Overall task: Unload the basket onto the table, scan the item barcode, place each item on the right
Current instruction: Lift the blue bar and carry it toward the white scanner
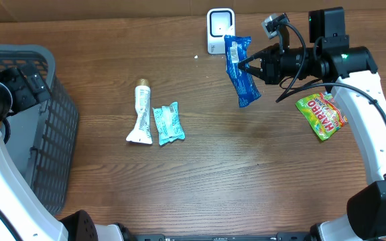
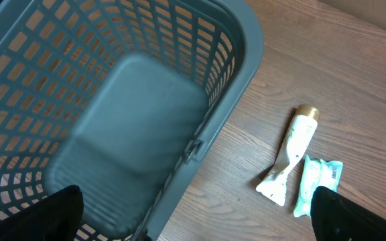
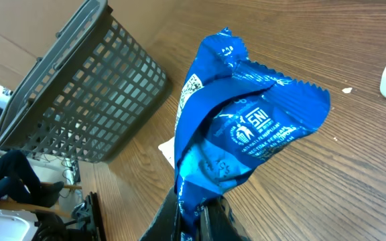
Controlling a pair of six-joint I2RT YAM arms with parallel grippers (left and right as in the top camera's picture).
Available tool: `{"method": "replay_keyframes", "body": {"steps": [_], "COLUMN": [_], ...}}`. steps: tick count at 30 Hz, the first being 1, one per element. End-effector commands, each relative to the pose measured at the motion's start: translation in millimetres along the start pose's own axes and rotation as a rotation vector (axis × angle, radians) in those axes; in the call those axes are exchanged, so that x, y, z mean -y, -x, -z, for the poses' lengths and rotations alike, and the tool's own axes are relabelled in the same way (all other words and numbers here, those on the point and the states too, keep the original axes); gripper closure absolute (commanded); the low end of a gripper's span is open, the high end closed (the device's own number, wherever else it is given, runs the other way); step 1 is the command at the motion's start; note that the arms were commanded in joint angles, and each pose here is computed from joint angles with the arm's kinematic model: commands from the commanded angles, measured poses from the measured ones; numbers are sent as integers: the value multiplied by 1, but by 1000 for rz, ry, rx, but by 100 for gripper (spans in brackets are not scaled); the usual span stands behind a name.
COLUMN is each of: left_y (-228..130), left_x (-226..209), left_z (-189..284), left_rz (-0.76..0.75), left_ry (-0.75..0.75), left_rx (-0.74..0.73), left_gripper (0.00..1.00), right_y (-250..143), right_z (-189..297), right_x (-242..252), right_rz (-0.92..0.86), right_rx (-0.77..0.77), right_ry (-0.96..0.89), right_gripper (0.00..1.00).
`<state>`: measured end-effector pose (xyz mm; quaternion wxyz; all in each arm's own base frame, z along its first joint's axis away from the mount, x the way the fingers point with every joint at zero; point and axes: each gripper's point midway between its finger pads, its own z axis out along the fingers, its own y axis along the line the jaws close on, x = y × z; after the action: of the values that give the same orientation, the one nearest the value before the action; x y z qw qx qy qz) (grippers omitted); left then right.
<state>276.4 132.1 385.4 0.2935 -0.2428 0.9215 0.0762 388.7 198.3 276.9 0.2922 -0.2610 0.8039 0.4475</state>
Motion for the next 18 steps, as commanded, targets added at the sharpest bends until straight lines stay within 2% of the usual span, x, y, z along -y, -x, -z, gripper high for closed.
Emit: {"method": "replay_keyframes", "body": {"steps": [1, 9, 11, 15, 18], "left_y": [3, 3, 3, 3, 3], "left_x": [0, -1, 0, -1, 0], "left_z": [3, 3, 3, 3, 3], "left_rz": [18, 19, 18, 19, 18], "left_ry": [-3, -3, -3, -3, -3], "left_rx": [14, 14, 14, 14, 14], "left_gripper": [0, 0, 0, 0, 1], "right_y": [12, 15, 21, 46, 87], "right_z": [10, 6, 6, 14, 35], "right_x": [-12, 26, 43, 47, 28], "right_rz": [55, -78, -106, -65, 14], "right_rx": [32, 41, 73, 147, 253], "right_ry": [-25, -288, -432, -647, -796], "right_gripper": [96, 96, 96, 97, 97]}}
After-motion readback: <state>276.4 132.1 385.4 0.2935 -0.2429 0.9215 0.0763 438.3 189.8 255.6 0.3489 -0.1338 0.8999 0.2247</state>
